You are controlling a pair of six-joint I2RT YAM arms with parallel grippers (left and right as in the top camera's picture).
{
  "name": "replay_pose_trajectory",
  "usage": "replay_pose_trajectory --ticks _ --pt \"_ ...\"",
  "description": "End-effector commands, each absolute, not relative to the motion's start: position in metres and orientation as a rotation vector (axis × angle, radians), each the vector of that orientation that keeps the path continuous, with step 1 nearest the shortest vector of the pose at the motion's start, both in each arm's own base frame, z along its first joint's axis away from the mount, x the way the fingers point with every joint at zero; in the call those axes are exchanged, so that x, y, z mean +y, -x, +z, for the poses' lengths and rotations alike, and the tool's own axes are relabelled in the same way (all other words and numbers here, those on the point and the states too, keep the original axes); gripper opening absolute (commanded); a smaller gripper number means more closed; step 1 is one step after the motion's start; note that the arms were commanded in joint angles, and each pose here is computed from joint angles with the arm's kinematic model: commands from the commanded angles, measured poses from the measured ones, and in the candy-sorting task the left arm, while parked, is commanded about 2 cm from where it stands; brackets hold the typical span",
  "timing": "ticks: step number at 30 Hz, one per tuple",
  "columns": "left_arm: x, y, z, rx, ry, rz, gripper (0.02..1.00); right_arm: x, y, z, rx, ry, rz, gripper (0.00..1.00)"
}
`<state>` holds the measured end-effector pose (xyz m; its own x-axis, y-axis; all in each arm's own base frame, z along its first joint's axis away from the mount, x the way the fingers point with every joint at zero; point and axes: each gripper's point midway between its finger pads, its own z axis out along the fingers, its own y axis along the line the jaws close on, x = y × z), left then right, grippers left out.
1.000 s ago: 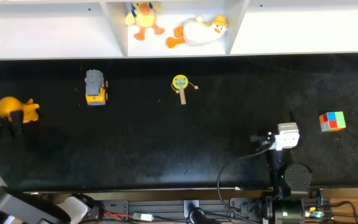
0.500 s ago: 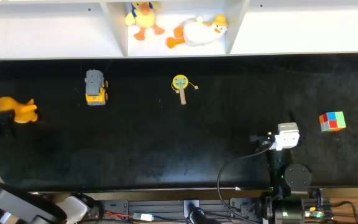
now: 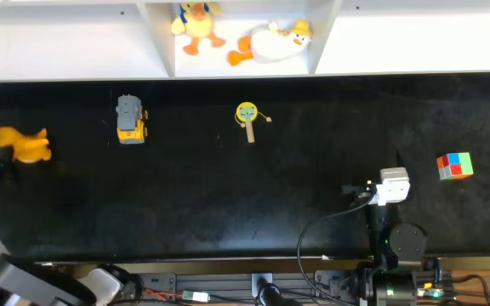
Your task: Store Toys
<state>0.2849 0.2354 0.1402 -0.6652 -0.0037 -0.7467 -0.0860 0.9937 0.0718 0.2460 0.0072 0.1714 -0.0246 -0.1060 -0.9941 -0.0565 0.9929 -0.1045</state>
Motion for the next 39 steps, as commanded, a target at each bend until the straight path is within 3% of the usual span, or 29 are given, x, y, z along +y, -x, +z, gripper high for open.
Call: replay_pose_trajectory --ticks 1,22,39 --pt "0.225 -0.307 0.181 2.157 0.072 0.081 0.104 0.006 -0.246 0.172 1.586 0.122 -0.043 0.996" --pt "0.218 -0.358 0.238 1.947 0.216 0.121 0.095 0.006 -0.246 0.172 1.586 0.122 -0.043 0.996" --pt "0.212 -0.379 0.281 1.877 0.149 0.171 0.097 0.006 -0.246 0.172 1.586 0.122 -0.043 0.993"
